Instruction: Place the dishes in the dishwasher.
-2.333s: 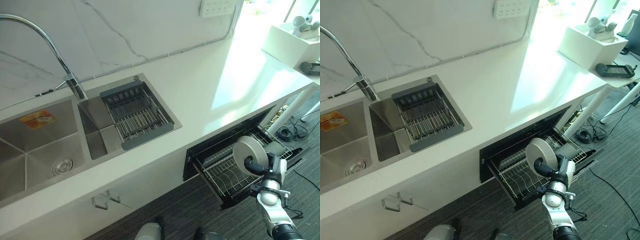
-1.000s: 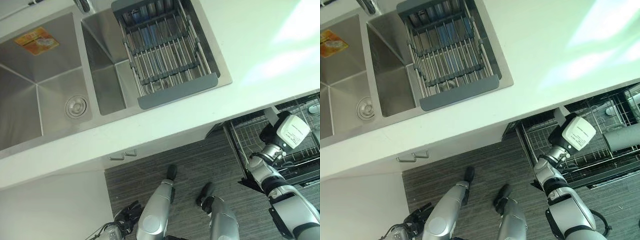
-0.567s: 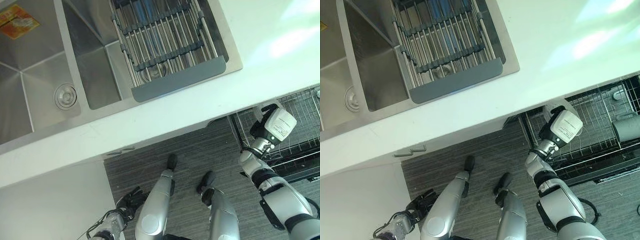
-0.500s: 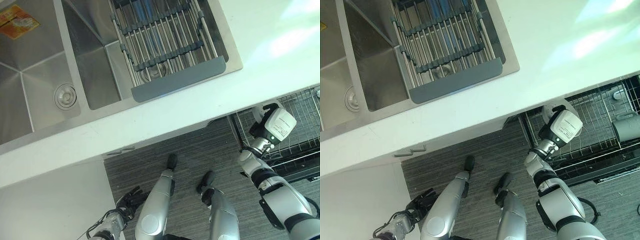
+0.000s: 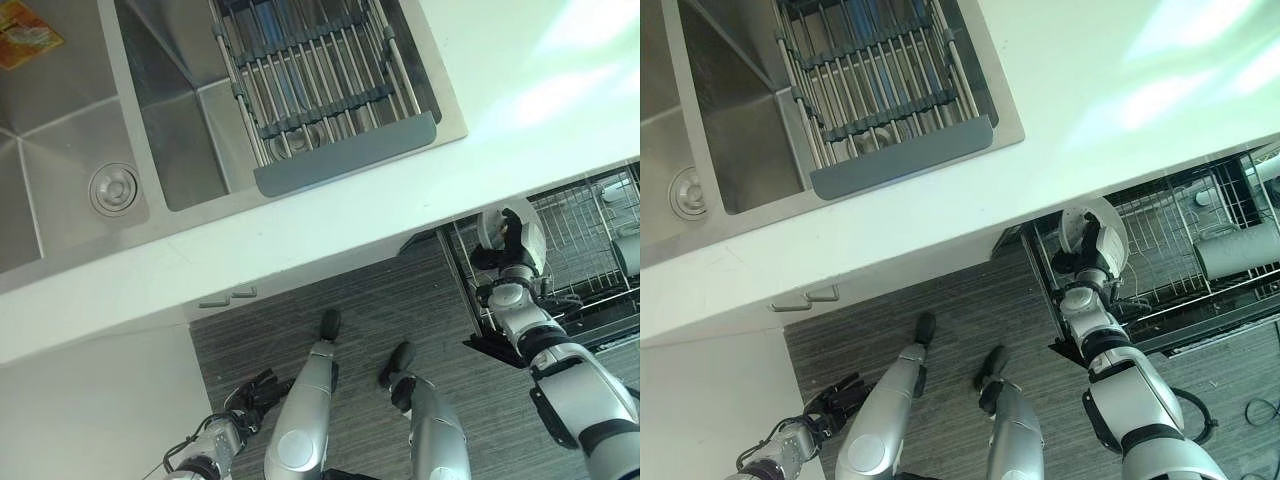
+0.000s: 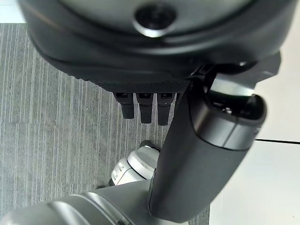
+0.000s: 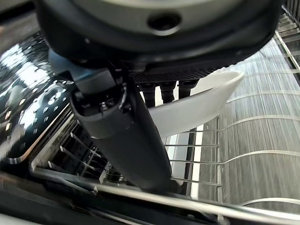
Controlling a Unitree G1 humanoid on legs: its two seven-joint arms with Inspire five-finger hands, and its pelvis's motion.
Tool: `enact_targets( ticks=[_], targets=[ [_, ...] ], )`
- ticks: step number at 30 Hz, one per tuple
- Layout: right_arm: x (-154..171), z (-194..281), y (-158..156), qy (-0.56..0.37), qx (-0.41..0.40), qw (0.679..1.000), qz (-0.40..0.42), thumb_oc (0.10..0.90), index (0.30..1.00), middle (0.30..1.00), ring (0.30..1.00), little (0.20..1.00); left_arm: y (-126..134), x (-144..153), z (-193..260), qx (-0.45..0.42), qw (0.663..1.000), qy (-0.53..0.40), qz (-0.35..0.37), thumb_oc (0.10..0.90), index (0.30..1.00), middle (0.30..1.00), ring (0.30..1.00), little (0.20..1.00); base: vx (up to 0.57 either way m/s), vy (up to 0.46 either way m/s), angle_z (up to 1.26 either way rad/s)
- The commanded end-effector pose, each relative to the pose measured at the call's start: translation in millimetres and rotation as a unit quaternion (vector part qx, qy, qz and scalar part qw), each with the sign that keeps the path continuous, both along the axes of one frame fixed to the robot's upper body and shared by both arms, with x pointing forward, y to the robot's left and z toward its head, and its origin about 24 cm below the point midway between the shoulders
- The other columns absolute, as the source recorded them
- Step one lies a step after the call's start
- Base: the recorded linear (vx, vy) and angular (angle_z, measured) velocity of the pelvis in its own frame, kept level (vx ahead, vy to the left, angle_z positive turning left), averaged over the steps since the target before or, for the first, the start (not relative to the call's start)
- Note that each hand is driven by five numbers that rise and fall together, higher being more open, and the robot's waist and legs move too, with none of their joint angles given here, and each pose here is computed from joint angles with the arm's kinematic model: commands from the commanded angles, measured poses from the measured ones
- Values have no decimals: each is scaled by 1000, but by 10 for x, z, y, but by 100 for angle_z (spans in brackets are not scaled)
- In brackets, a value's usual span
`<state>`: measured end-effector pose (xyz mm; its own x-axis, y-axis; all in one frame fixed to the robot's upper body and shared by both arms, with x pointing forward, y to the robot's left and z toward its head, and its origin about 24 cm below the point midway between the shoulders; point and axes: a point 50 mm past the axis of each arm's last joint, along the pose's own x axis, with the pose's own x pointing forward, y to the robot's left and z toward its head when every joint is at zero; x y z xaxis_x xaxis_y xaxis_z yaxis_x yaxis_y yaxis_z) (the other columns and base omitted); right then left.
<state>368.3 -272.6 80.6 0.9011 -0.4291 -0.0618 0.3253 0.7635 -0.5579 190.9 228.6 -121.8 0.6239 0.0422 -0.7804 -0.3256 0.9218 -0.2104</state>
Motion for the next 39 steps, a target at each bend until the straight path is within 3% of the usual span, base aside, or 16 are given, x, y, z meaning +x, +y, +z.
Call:
enact_targets(
  ticks=[1,3,11,16,21,24,27,35,36,38,39],
  targets=[
    [14,-223,278,104,69,982,142,800,900,900,900,900,124,-263,-95,15,999,42,-5,800,900,900,900,900,0,0,0],
    [-63,-321,191,161,71,969,172,800,900,900,900,900,212,-279,-74,22,999,44,-2,800,900,900,900,900,28,-70,-1],
    [-123,-139,-168,101,98,984,107,800,900,900,900,900,380,-415,-76,39,998,54,13,800,900,900,900,900,13,-43,-1],
    [-170,-6,-200,37,70,992,101,800,900,900,900,900,406,-566,-130,39,996,64,39,800,900,900,900,900,-12,-11,-10],
    [-261,22,-193,-22,99,990,96,800,900,900,900,900,432,-670,-159,39,995,74,59,800,900,900,900,900,-5,-31,-11],
    [-413,110,-229,-125,118,983,59,800,900,900,900,900,411,-833,-218,35,992,88,80,800,900,900,900,900,17,-21,-14],
    [-549,75,-199,-158,146,975,59,800,900,900,900,900,368,-957,-268,31,990,104,91,800,900,900,900,900,59,10,-21],
    [-865,219,-320,-296,213,930,41,800,900,900,900,900,266,-1286,-374,20,983,148,103,800,900,900,900,900,81,33,-10],
    [-916,252,-360,-319,229,919,23,800,900,900,900,900,247,-1323,-385,18,982,154,104,800,900,900,900,900,77,48,-15],
    [-1096,401,-427,-421,289,859,33,800,900,900,900,900,198,-1431,-415,8,979,166,113,800,900,900,900,900,81,85,-17],
    [-1176,436,-433,-443,274,853,29,800,900,900,900,900,183,-1457,-423,5,979,171,116,800,900,900,900,900,66,94,-10]
  ],
)
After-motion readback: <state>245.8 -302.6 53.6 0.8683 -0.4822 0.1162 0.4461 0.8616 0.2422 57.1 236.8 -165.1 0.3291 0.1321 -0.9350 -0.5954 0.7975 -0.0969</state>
